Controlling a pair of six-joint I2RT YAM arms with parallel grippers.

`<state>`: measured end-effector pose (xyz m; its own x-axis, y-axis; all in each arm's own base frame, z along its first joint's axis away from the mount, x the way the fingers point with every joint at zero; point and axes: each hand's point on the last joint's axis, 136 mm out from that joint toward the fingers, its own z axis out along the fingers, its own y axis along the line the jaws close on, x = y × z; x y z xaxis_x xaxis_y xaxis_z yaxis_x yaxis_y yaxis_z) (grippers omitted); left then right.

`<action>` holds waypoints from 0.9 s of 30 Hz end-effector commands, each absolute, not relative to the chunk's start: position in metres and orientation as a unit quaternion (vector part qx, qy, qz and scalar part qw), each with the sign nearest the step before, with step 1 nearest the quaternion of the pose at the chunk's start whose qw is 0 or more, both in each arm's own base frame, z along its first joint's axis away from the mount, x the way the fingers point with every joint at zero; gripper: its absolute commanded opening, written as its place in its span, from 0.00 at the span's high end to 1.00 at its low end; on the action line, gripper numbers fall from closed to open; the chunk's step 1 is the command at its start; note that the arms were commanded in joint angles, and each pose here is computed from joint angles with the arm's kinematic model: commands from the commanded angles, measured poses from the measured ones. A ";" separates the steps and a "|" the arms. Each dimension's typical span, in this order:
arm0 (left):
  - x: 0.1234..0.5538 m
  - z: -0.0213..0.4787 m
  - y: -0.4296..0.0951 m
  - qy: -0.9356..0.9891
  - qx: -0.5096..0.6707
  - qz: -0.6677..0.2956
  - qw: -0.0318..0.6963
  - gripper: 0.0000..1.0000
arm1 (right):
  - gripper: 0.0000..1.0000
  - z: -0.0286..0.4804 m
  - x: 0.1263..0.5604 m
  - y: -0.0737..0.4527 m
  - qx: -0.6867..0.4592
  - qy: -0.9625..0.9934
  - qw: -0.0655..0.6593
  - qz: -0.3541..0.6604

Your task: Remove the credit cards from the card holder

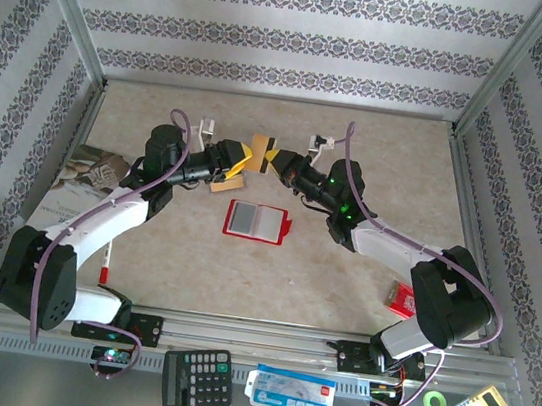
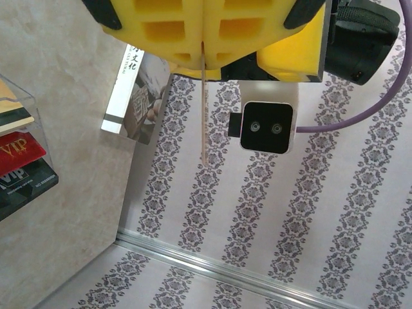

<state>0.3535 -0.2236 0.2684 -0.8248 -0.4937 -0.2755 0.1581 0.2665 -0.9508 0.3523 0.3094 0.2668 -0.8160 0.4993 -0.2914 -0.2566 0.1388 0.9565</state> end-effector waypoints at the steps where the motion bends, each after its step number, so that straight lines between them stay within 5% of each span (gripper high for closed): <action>1: 0.354 0.282 -0.231 0.724 -0.098 -0.620 0.285 0.56 | 1.00 0.289 0.355 0.315 0.081 0.673 0.304 0.670; 9: 0.356 0.284 -0.234 0.716 -0.096 -0.632 0.281 0.74 | 1.00 0.284 0.355 0.319 0.080 0.678 0.294 0.669; 13: 0.359 0.275 -0.231 0.726 -0.105 -0.617 0.284 0.94 | 0.97 0.272 0.356 0.320 0.083 0.690 0.290 0.657; 20: 0.368 0.248 -0.206 0.761 -0.129 -0.563 0.296 1.00 | 0.57 0.237 0.355 0.305 0.096 0.739 0.290 0.601; 27: 0.365 0.202 -0.154 0.879 -0.083 -0.321 0.344 1.00 | 0.32 0.189 0.349 0.274 0.112 0.807 0.292 0.502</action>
<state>0.3733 -0.1839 0.2139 -0.7668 -0.5016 -0.4005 0.0568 0.5685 -0.8207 0.3523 0.2928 0.2104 -0.8191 0.4844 -0.3073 -0.1365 0.3557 0.9246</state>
